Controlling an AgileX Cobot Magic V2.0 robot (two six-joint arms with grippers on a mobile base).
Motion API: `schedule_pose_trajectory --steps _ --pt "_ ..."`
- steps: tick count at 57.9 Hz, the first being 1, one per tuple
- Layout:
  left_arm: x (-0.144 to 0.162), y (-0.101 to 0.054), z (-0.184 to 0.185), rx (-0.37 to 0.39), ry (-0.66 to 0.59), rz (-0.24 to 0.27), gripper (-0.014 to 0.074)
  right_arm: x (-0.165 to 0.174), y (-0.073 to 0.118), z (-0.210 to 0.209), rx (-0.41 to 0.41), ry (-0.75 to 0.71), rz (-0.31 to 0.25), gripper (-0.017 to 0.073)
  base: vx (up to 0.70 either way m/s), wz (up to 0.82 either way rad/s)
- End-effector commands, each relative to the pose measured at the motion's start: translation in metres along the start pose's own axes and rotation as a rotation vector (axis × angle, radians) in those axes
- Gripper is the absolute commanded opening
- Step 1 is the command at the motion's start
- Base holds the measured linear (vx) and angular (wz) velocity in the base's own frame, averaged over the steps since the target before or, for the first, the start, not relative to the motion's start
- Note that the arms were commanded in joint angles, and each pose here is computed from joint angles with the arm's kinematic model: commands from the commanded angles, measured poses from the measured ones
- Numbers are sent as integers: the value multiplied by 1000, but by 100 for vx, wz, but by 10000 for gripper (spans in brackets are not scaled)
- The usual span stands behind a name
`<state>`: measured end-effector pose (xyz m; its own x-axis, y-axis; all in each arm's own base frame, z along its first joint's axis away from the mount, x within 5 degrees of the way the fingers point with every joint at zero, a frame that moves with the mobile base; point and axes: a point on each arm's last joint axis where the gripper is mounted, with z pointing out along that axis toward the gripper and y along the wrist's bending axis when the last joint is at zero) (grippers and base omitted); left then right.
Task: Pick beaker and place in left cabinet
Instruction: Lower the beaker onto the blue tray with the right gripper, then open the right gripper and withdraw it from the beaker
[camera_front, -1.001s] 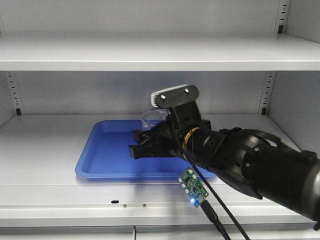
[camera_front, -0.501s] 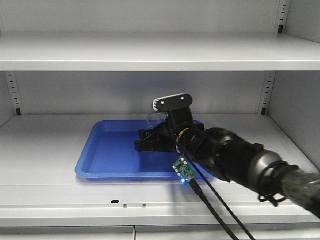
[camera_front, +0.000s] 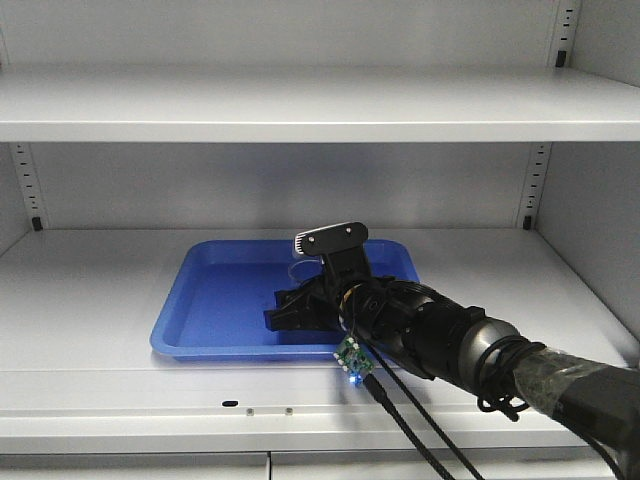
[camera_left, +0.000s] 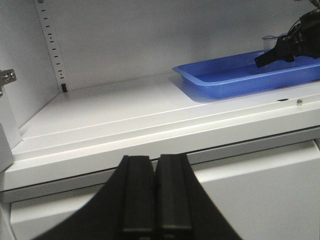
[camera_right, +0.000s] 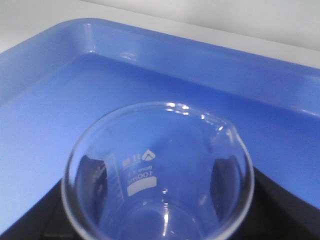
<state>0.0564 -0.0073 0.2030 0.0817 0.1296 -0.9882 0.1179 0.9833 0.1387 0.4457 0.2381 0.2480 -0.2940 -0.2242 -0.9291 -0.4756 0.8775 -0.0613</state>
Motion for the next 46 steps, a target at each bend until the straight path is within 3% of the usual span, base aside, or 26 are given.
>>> schedule_pose_trajectory --steps 1,8,20,25,46 --pt "-3 0 -1 -7 -77 -6 1 -41 -2 -22 -17 -134 0 128 0 0" --pt "-3 0 -1 -7 -77 -6 1 -41 -2 -22 -16 -132 0 287 0 0" --pt "-3 0 -1 -7 -77 -6 1 -44 -1 -25 -17 -140 0 636 0 0" --pt "-3 0 -1 -7 -77 -6 1 -51 -2 -30 -17 -159 0 724 0 0" --pt "-3 0 -1 -7 -77 -6 1 -83 -5 -62 -11 -240 14 672 0 0"
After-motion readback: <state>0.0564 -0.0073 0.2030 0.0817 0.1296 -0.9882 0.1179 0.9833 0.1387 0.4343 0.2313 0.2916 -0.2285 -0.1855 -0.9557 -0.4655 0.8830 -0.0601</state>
